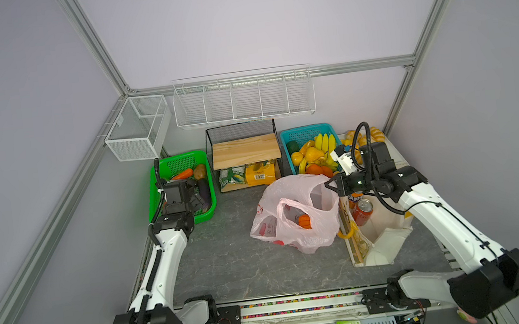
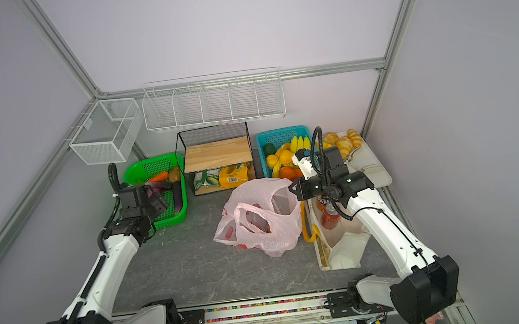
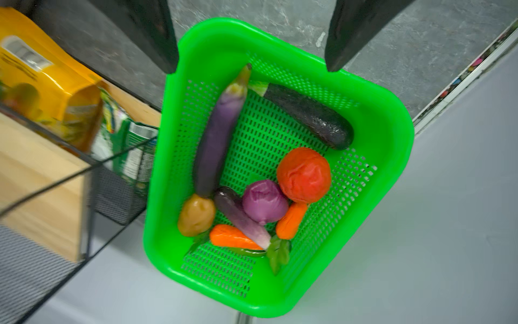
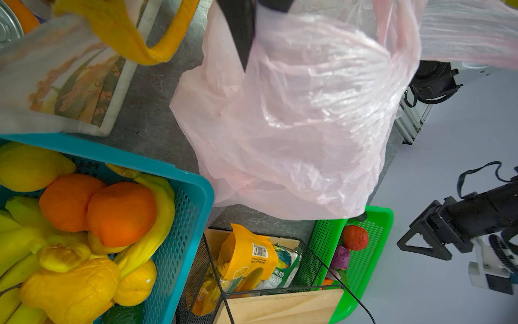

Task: Place the mixed food into the grocery bags and tie them
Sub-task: 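Lower the left gripper onto the red tomato and grasp it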

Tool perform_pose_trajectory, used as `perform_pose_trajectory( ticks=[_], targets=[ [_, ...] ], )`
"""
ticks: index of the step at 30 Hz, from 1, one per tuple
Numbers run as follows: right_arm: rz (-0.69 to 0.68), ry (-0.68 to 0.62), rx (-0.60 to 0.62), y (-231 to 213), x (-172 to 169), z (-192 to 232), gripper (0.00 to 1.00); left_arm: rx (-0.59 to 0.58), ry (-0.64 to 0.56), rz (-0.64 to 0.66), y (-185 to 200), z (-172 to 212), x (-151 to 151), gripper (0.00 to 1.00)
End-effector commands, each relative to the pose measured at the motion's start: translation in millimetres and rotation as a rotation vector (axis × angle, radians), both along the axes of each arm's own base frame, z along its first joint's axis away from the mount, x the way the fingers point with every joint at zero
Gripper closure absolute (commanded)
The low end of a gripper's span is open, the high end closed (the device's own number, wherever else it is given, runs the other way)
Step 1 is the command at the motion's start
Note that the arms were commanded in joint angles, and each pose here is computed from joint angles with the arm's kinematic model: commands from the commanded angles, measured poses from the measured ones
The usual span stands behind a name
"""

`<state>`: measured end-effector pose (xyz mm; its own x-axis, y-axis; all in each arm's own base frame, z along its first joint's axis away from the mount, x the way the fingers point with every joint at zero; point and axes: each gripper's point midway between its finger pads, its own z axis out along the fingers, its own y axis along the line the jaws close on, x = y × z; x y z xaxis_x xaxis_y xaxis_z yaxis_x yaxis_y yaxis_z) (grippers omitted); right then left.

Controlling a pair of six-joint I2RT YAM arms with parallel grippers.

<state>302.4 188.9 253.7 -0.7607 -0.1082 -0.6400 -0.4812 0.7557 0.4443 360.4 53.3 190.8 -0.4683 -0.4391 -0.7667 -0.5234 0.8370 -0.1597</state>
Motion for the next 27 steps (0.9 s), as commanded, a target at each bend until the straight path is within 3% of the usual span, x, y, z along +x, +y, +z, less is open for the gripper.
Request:
perform_pose_trajectory(
  ticks=[1,7,13,20,27],
  targets=[
    [0.029,-0.022,0.048,9.3,2.9,3.1,0.92,0.111,-0.029,0.119,27.8,1.3,24.6,0.16],
    [0.018,-0.042,0.061,6.7,0.1,1.6,0.92,0.258,0.200,0.090,43.5,-37.9,55.4,0.12],
    [0.009,-0.050,0.057,4.6,0.6,0.5,0.92,0.370,0.375,0.052,61.0,-67.3,66.9,0.11],
    [0.007,-0.044,0.070,5.5,2.8,0.1,0.92,0.405,0.463,0.048,82.1,-92.0,78.7,0.11],
    [-0.001,-0.045,0.058,3.6,3.5,-0.8,0.92,0.368,0.527,0.012,88.7,-110.5,93.4,0.13]
  ],
)
